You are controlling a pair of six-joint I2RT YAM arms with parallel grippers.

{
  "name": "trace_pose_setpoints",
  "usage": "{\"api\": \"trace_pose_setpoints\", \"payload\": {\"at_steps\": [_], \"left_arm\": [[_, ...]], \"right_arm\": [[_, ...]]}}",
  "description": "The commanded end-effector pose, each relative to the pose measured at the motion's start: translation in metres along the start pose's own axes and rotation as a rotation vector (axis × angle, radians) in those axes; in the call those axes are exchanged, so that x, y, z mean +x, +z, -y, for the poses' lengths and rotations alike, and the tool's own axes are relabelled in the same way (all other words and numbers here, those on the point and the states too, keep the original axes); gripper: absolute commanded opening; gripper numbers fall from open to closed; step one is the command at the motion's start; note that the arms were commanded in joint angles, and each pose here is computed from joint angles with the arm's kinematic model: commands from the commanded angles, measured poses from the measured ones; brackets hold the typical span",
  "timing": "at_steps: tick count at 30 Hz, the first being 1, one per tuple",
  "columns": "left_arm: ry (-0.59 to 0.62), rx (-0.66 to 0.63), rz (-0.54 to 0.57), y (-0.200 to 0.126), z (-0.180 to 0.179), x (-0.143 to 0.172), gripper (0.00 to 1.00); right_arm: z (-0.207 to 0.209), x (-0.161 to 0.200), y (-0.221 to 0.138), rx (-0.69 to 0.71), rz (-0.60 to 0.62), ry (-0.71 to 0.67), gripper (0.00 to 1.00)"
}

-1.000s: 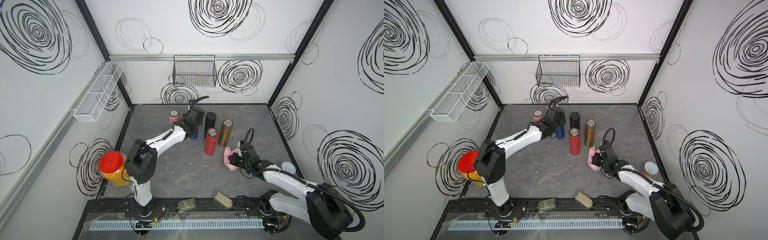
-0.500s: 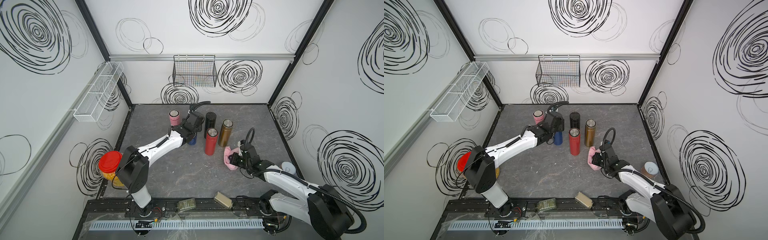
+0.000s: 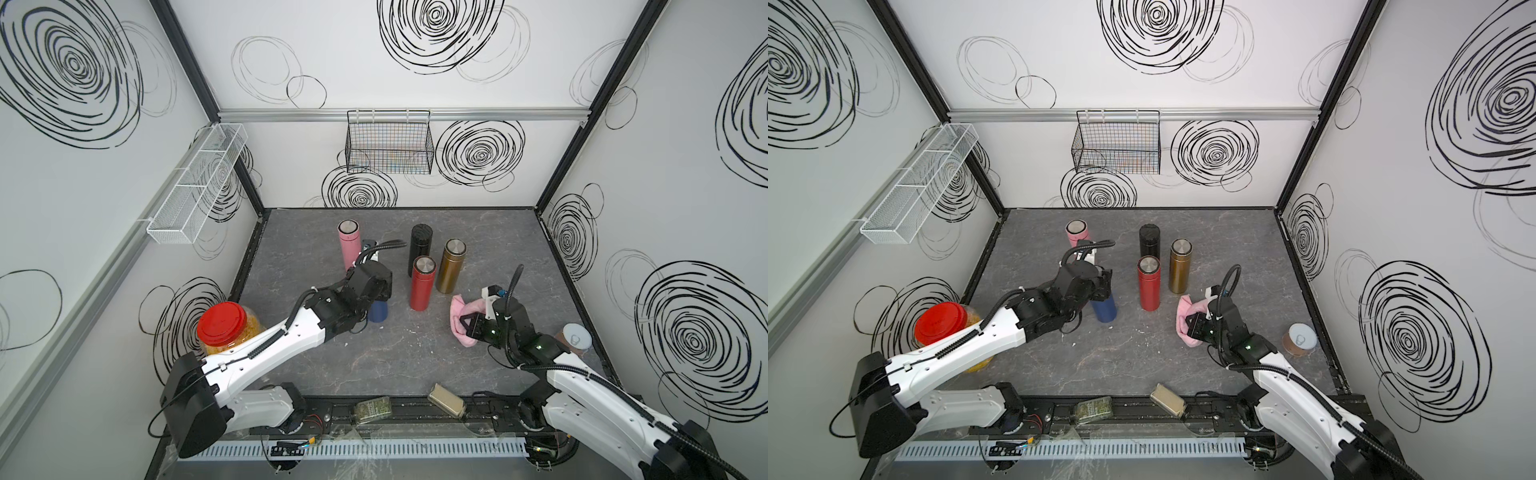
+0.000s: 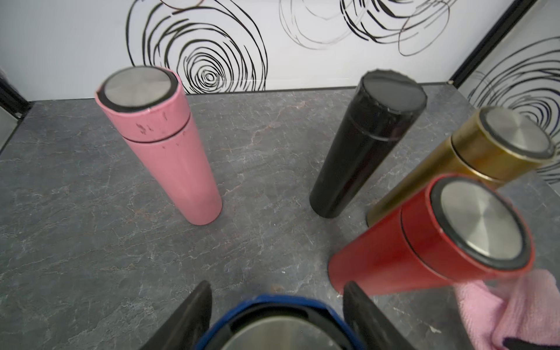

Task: Wipe the surface of the thermos
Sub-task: Pick up the thermos from the center of the board, then wipe the dirt from the surface of the thermos.

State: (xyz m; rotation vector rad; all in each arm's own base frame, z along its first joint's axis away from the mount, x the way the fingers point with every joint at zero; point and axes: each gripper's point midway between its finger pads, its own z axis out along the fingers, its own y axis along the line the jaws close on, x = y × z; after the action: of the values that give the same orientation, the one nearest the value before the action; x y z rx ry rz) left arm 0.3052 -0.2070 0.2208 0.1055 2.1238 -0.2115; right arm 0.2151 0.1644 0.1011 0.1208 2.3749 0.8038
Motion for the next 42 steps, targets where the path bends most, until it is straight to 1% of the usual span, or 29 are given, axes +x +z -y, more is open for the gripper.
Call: {"api": "trace_pose_setpoints", "payload": {"at_steps": [1,3,6,9,10,13,15,18,19,24,27,30,33,36,39,42], "left_arm": [[-0.06,0.093,0.066,-0.011,0.014,-0.003,0.0],[-0.044,0.112,0.083,-0.014,0.013,0.003,0.0],[-0.034,0.1,0.095,-0.016,0.005,0.016,0.0],[-0.025,0.107,0.079,-0.018,0.003,0.022,0.0],[-0.023,0.114,0.073,-0.02,0.004,0.023,0.0],[-0.022,0.13,0.061,-0.027,0.007,0.023,0.0],[-0.03,0.137,0.049,-0.033,0.007,0.019,0.0],[-0.02,0.096,0.028,-0.039,0.003,0.011,0.0],[-0.016,0.084,0.026,-0.04,0.002,0.01,0.0],[0.0,0.048,-0.012,-0.034,0.001,0.015,0.0],[-0.009,0.053,-0.025,-0.028,0.002,0.022,0.0],[-0.029,0.084,-0.035,-0.022,0.006,0.031,0.0],[-0.04,0.086,-0.049,-0.016,0.006,0.04,0.0],[-0.046,0.091,-0.058,-0.013,0.007,0.047,0.0],[-0.045,0.089,-0.062,-0.011,0.006,0.051,0.0],[-0.049,0.092,-0.056,-0.012,0.004,0.054,0.0]], "right_arm": [[-0.021,0.01,-0.016,-0.068,-0.008,-0.046,0.0],[-0.038,0.011,-0.026,-0.122,0.014,-0.085,0.0],[-0.064,0.018,-0.034,-0.201,0.013,-0.132,0.0],[-0.093,0.034,-0.033,-0.247,-0.045,-0.194,0.0],[-0.107,0.042,-0.033,-0.268,-0.063,-0.238,0.0],[-0.145,0.064,-0.029,-0.321,-0.061,-0.397,0.0],[-0.166,0.073,-0.022,-0.337,-0.053,-0.466,0.0],[-0.187,0.071,-0.008,-0.333,-0.041,-0.475,0.0],[-0.196,0.069,-0.006,-0.352,-0.028,-0.485,0.0],[-0.226,0.056,-0.009,-0.453,0.06,-0.492,0.0],[-0.236,0.054,-0.007,-0.484,0.085,-0.51,0.0],[-0.24,0.058,0.007,-0.471,0.079,-0.528,0.0],[-0.227,0.073,0.03,-0.417,0.023,-0.53,0.0],[-0.202,0.09,0.046,-0.369,-0.026,-0.507,0.0],[-0.176,0.1,0.052,-0.317,-0.05,-0.479,0.0],[-0.172,0.095,0.047,-0.325,-0.02,-0.462,0.0]]}}
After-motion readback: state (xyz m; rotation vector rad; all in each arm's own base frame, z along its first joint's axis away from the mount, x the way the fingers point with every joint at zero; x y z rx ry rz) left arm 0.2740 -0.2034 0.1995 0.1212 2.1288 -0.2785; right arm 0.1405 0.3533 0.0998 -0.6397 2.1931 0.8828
